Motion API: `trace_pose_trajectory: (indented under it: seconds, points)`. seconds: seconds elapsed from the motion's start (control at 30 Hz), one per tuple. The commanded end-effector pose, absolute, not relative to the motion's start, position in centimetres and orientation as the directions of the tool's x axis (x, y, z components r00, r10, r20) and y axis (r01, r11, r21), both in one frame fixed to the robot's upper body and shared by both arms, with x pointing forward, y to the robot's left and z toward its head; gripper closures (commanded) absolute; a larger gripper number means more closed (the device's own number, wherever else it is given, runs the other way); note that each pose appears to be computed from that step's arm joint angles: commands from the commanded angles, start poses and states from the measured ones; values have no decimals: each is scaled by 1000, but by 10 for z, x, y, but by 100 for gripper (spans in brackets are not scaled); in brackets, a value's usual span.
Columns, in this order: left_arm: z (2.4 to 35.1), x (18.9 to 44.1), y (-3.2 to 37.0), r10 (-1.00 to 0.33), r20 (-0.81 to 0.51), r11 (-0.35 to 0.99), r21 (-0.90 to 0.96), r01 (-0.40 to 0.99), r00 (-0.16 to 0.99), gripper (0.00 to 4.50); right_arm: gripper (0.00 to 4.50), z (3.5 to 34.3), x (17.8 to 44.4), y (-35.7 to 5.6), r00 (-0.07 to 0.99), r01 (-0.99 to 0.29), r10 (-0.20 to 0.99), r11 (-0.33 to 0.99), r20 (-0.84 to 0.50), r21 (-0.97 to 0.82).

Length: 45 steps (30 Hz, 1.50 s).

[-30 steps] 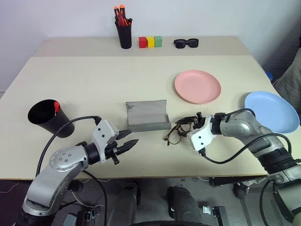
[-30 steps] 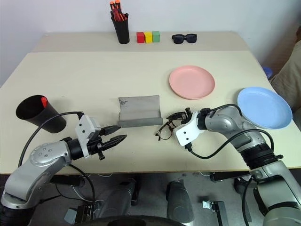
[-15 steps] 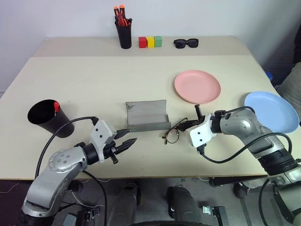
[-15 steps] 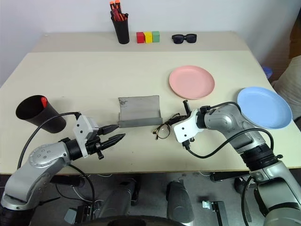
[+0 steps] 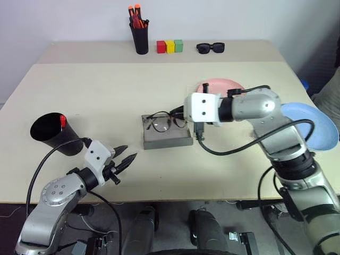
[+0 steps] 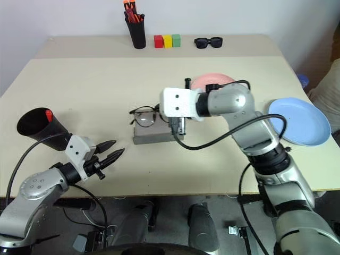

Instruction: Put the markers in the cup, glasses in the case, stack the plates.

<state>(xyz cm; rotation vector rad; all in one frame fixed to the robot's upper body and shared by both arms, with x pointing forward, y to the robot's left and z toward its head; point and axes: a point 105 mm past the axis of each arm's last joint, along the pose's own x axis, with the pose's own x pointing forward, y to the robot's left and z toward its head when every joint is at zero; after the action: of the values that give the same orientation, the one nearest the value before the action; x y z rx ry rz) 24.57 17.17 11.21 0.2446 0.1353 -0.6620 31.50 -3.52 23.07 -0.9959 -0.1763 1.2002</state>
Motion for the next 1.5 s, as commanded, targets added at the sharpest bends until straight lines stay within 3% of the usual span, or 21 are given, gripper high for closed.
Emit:
trace_pose_trajectory:
  seconds: [0.03, 0.2, 0.4, 0.8, 0.9, 1.07, 1.23, 1.5]
  points:
    - [119, 238, 172, -619, -148, 748, 187, 637, 771, 259, 446, 231, 330, -16, 463, -691, 815, 86, -348, -718]
    - [119, 232, 181, -610, -135, 757, 194, 624, 781, 259, 446, 206, 347, -5, 508, -716, 772, 134, -381, -685]
    - [122, 228, 186, -590, -146, 766, 210, 608, 794, 259, 446, 178, 352, -25, 541, -729, 690, 100, -480, -677]
    - [127, 236, 180, -600, -138, 758, 218, 615, 788, 259, 446, 166, 345, -33, 522, -765, 666, 88, -534, -638]
    - [129, 238, 178, -601, -134, 757, 220, 615, 788, 259, 352, 168, 345, -31, 521, -769, 673, 103, -525, -631]
    - [134, 240, 176, -601, -128, 757, 224, 614, 789, 259, 101, 184, 345, -26, 529, -752, 711, 138, -464, -645]
    - [136, 240, 175, -599, -127, 759, 223, 611, 791, 259, 101, 193, 345, -28, 537, -738, 724, 155, -433, -656]
    - [137, 242, 174, -600, -126, 759, 222, 612, 790, 259, 101, 180, 345, -26, 541, -728, 718, 138, -439, -672]
